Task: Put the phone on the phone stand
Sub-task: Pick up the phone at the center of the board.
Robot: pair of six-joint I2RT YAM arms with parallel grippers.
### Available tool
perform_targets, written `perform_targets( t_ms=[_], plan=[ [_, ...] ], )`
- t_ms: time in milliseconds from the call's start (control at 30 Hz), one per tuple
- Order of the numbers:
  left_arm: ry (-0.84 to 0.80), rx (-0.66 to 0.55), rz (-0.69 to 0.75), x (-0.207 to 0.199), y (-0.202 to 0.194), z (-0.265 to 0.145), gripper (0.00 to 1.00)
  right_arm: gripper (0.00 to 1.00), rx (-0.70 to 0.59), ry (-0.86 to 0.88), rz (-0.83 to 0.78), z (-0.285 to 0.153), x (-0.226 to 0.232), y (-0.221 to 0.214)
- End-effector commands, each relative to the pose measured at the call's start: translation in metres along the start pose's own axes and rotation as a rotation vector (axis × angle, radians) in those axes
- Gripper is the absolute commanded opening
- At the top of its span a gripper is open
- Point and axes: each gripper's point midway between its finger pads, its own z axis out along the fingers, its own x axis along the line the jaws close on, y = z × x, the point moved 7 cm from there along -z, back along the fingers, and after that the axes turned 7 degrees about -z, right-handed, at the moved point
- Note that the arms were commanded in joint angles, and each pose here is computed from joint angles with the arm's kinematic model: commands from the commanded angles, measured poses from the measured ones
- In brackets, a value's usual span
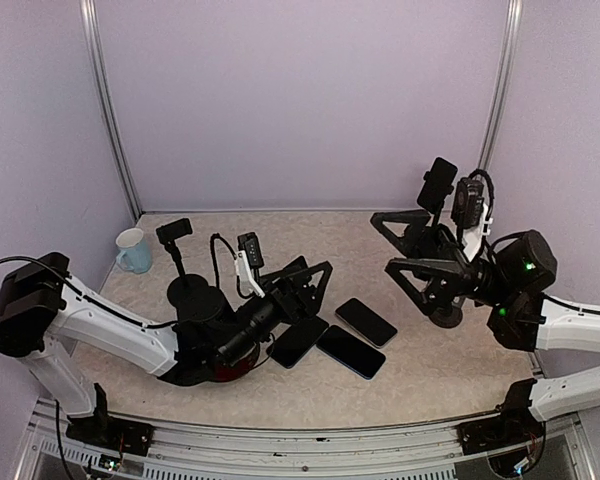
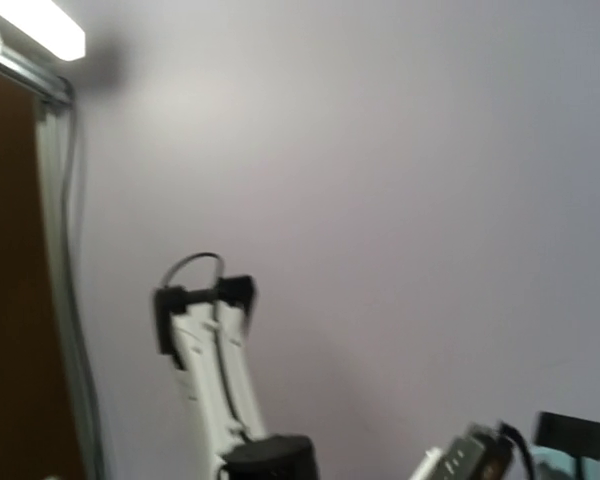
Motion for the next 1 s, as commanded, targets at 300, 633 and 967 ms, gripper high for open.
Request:
perform_targets(
  t_ms=[300, 633, 967],
  plan=[
    [0.426, 0.058, 0.239, 0.064, 0.025, 0.014, 0.99, 1.0, 0.108, -0.235, 0.0, -0.002, -0.02, -0.005],
    [0.579, 0.152, 0.308, 0.084, 0.021, 0.018, 0.99, 1.0, 0.176, -0.38, 0.012, -0.006, -0.034, -0.008],
    [0.603, 0.243, 0.365, 0.072, 0.016, -0.016, 0.99, 1.0, 0.228, -0.435, 0.022, -0.009, -0.039, -0.014]
  ],
)
